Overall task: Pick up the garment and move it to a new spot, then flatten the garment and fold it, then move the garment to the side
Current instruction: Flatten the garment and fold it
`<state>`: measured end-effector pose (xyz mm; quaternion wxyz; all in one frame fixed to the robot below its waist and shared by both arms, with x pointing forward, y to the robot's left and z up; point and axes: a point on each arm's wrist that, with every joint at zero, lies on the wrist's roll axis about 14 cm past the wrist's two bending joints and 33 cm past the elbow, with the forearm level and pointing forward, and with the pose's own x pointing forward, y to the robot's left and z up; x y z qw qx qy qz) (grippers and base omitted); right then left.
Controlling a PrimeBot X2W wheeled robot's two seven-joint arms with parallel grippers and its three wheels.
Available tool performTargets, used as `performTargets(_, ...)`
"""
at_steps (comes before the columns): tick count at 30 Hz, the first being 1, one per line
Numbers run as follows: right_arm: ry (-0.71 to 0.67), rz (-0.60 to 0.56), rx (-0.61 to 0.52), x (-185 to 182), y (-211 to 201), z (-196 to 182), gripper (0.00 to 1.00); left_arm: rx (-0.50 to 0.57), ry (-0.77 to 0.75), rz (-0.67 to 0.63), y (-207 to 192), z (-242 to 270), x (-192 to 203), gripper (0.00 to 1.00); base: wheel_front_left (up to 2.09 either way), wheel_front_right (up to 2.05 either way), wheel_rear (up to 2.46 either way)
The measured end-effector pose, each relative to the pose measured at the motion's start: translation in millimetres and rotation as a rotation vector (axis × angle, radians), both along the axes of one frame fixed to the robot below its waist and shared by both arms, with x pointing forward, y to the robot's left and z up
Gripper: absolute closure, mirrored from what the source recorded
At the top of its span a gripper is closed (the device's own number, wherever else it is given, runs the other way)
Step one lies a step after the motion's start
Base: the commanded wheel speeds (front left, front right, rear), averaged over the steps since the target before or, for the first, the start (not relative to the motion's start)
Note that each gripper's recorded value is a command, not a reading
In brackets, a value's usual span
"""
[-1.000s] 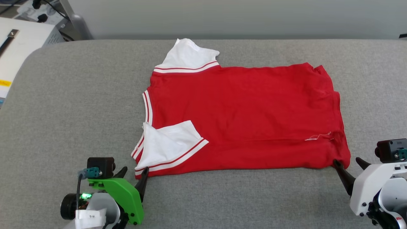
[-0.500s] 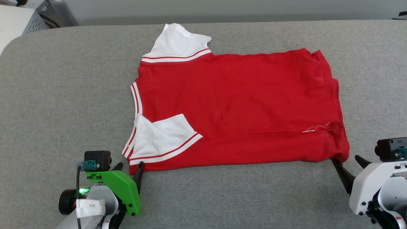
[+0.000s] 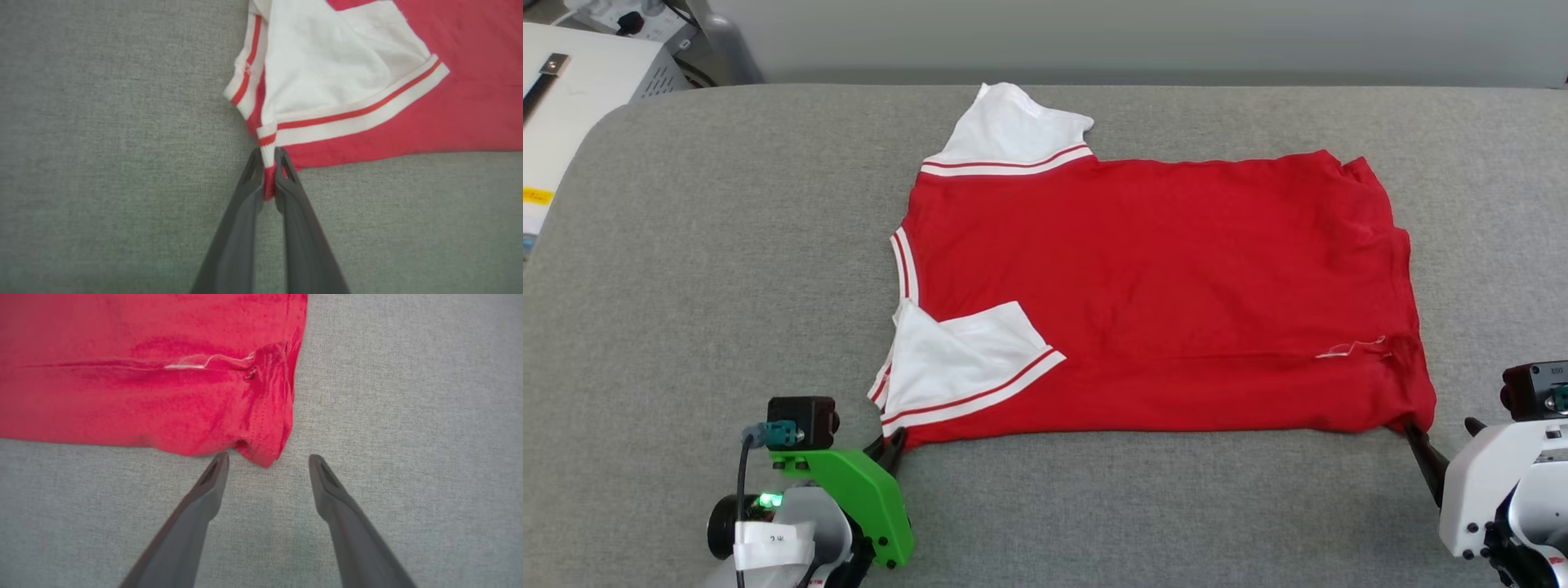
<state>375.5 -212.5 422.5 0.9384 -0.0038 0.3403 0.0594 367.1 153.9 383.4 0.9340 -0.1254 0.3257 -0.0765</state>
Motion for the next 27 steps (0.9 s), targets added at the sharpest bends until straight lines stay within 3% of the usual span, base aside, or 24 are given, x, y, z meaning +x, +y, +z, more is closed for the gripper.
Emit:
performTargets(8, 0.034, -0.049, 0.03, 17, 5, -13, 0.0, -0.012, -0.127, 0.004, 2, 34, 3, 1.0, 0.0, 0.0, 0.0)
performTargets(20, 0.156, -0.09, 0.016, 23, 3, -49, 0.0, -0.004, -0.131, -0.002, 3, 33, 1, 1.0, 0.0, 0.0, 0.0)
performTargets(21, 0.171, -0.091, 0.019, 21, 4, -52, 0.22, -0.003, -0.127, -0.002, 3, 32, 1, 1.0, 0.0, 0.0, 0.0)
performTargets(23, 0.19, -0.09, 0.02, 19, 4, -56, 0.85, 0.0, -0.122, -0.002, 3, 30, 1, 1.0, 0.0, 0.0, 0.0)
performTargets(24, 0.192, -0.09, 0.02, 18, 4, -56, 1.0, 0.002, -0.12, -0.002, 4, 29, 1, 1.0, 0.0, 0.0, 0.0)
performTargets(27, 0.188, -0.095, 0.02, 19, 2, -55, 1.0, 0.012, -0.113, -0.001, 6, 26, 1, 1.0, 0.0, 0.0, 0.0)
